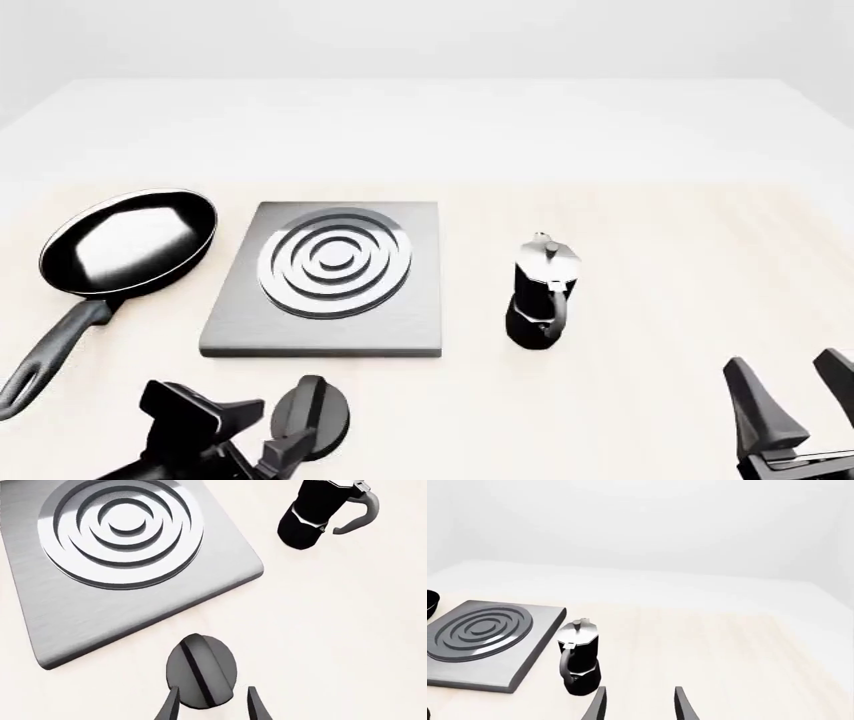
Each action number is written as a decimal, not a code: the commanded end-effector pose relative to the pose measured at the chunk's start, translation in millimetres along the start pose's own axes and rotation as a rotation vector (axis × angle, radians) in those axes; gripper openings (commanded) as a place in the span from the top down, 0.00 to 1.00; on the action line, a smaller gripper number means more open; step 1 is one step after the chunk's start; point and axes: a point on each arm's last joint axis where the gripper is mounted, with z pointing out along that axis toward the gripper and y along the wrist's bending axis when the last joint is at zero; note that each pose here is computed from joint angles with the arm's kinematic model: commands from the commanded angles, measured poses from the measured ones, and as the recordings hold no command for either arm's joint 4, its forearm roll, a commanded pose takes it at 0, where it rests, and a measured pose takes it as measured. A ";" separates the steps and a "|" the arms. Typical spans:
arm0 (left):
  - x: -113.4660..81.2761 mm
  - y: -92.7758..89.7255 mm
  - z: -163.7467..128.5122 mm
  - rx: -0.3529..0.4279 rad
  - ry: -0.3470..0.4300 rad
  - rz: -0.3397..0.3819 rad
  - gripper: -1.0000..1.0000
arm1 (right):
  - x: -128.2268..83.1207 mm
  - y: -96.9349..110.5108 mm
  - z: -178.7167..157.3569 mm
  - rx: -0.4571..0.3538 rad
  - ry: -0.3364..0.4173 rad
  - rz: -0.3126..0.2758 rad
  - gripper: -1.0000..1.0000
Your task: Turn on the stove and put the frying pan on it.
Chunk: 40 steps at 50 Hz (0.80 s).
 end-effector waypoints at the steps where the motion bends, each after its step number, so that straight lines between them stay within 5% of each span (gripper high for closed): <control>1: 6.8 -0.4 10.9 0.006 0.014 0.001 0.00 | 0.0 -0.1 0.0 0.002 0.000 -0.003 0.00; 40: 15.4 -13.4 26.2 0.074 0.049 0.033 0.00 | 0.3 -0.6 -0.1 0.010 0.003 -0.001 0.00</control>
